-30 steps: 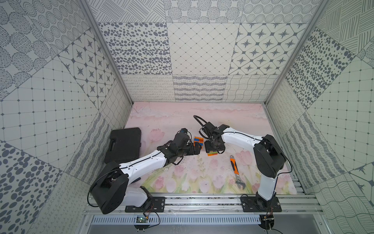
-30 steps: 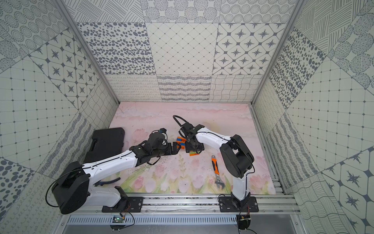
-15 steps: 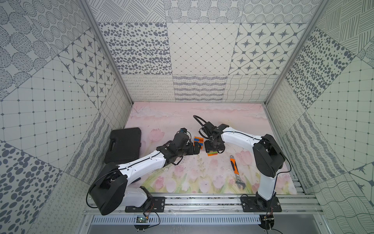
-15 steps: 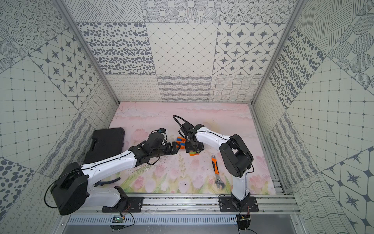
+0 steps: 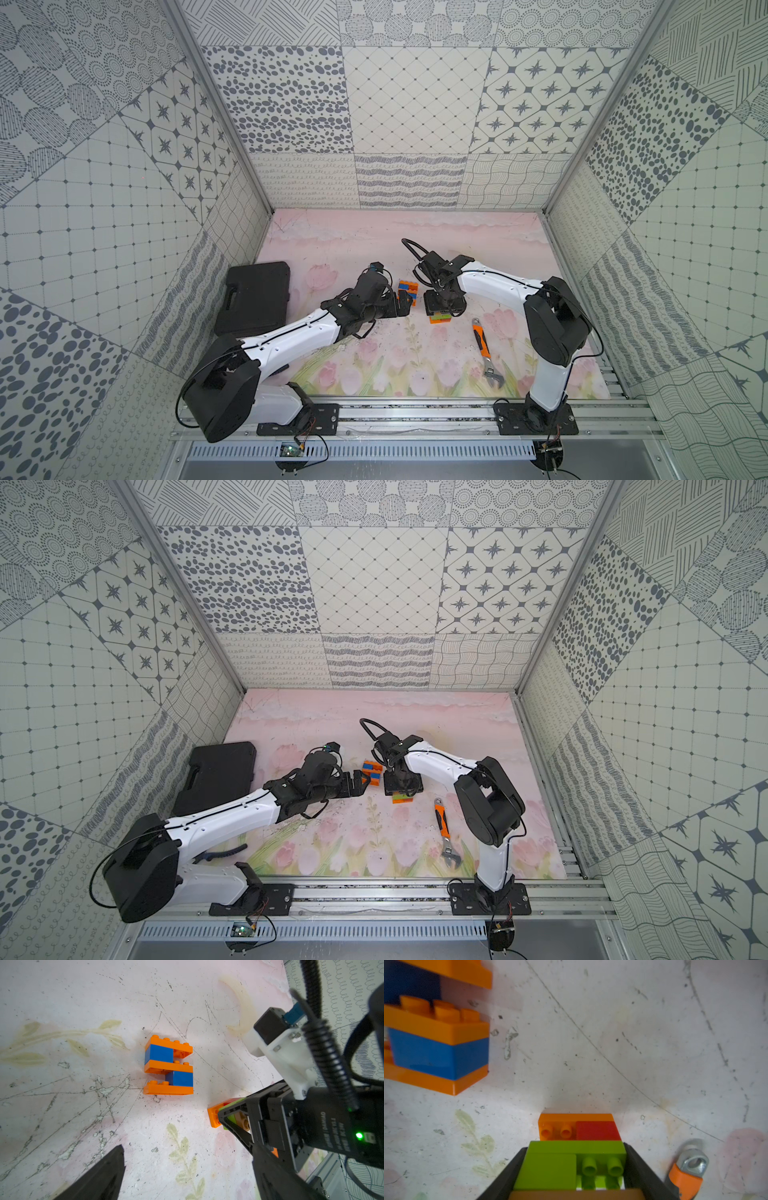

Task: Assemble the number 5 with lego
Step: Assemble the lego brick with the lego brick.

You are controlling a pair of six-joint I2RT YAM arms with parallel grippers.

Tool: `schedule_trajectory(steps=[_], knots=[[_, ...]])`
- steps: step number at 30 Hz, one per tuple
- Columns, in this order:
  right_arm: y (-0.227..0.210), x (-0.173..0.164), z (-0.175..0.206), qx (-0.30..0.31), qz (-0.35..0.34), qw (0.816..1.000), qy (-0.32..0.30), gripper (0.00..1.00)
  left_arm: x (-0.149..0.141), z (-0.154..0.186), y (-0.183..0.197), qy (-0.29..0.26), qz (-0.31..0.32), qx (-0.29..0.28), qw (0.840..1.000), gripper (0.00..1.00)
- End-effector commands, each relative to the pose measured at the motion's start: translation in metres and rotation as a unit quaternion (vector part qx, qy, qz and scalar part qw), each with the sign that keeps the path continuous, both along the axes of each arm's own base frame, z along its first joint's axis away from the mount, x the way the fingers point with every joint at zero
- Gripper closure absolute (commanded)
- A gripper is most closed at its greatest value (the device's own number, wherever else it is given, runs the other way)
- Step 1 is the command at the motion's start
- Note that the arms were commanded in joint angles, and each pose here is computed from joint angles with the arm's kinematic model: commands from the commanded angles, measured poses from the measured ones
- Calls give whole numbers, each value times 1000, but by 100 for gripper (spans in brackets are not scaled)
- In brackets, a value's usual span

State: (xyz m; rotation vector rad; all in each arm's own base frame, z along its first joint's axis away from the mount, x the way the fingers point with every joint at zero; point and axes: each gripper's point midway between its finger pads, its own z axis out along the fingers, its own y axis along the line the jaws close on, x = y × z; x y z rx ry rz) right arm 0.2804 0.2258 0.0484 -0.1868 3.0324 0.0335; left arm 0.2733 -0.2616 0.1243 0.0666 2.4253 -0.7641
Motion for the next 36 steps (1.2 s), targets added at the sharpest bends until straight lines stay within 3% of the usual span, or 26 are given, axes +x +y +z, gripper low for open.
schedule_trajectory(steps=[1, 8, 19, 28, 33, 36], knots=[[-10, -24, -16, -21, -19, 999, 34, 40, 4, 6, -3, -9, 1, -9, 1000, 1], [-6, -38, -51, -18, -20, 997, 72, 39, 4, 6, -4, -8, -1, -9, 1000, 1], [2, -34, -44, 3, -12, 997, 70, 35, 5, 6, -4, -9, -1, -6, 1000, 1], [10, -8, 14, 45, 13, 999, 1, 1, 6, 12, -3, -17, -2, -4, 1000, 1], [7, 3, 53, 88, 54, 993, -57, 1, 5, 14, -2, -25, -4, -3, 1000, 1], [8, 10, 78, 131, 123, 977, -113, 1, 4, 17, 0, -38, -11, -5, 999, 1]])
